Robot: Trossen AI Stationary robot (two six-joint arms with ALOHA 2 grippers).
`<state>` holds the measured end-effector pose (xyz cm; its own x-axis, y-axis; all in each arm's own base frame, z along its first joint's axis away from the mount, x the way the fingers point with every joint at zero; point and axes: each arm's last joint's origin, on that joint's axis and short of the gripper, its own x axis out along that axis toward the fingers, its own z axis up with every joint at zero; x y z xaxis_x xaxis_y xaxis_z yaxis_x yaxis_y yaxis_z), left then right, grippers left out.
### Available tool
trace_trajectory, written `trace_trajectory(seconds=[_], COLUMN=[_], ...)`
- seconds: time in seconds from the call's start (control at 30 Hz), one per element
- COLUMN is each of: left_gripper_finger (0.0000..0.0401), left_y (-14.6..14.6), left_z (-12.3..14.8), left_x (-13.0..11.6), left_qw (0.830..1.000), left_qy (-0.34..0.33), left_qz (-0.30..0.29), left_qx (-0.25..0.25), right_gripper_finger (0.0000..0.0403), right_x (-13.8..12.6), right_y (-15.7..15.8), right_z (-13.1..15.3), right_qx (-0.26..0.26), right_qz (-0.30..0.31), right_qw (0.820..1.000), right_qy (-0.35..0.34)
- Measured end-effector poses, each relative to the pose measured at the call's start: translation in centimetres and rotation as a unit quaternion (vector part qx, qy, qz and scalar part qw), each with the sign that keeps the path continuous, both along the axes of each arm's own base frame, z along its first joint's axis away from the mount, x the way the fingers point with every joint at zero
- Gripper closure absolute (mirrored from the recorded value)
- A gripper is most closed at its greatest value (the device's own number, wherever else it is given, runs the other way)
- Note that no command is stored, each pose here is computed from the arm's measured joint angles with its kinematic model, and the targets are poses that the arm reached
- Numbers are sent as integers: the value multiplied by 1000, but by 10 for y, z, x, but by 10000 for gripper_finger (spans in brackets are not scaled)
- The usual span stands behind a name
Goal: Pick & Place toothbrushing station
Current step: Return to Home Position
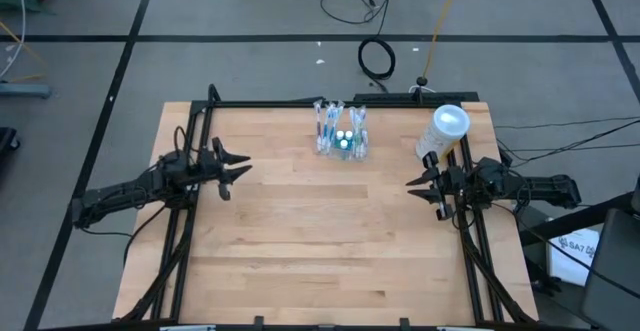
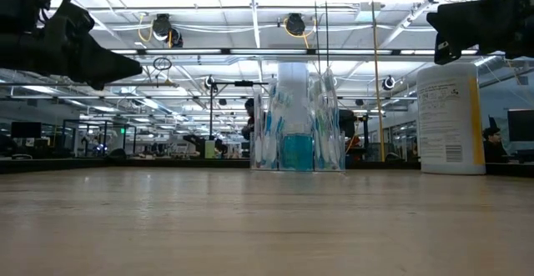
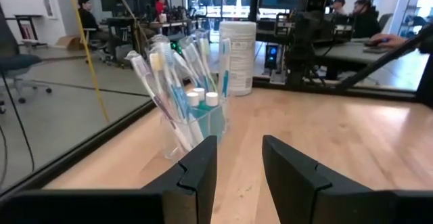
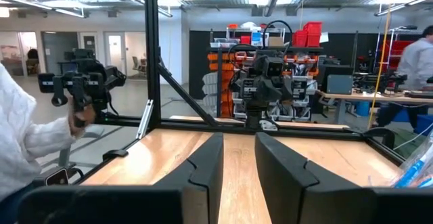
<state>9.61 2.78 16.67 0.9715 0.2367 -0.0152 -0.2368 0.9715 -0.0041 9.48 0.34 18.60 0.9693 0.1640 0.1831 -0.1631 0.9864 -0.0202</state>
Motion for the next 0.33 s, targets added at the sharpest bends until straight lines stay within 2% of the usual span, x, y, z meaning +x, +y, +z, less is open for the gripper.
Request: trace_trajectory(seconds=[0.33], left_gripper_finger=[277], left_y=[0], left_z=[-1], left_x=[1], left_qw=[1000], left_qy=[8], left_qz=[0], left_qx=[10], right_gripper_finger=[326], right_x=[0], right_y=[0], right_z=[0], right_qx=[0], right_qz=[0], right_qw=[1000], right_qy=[0])
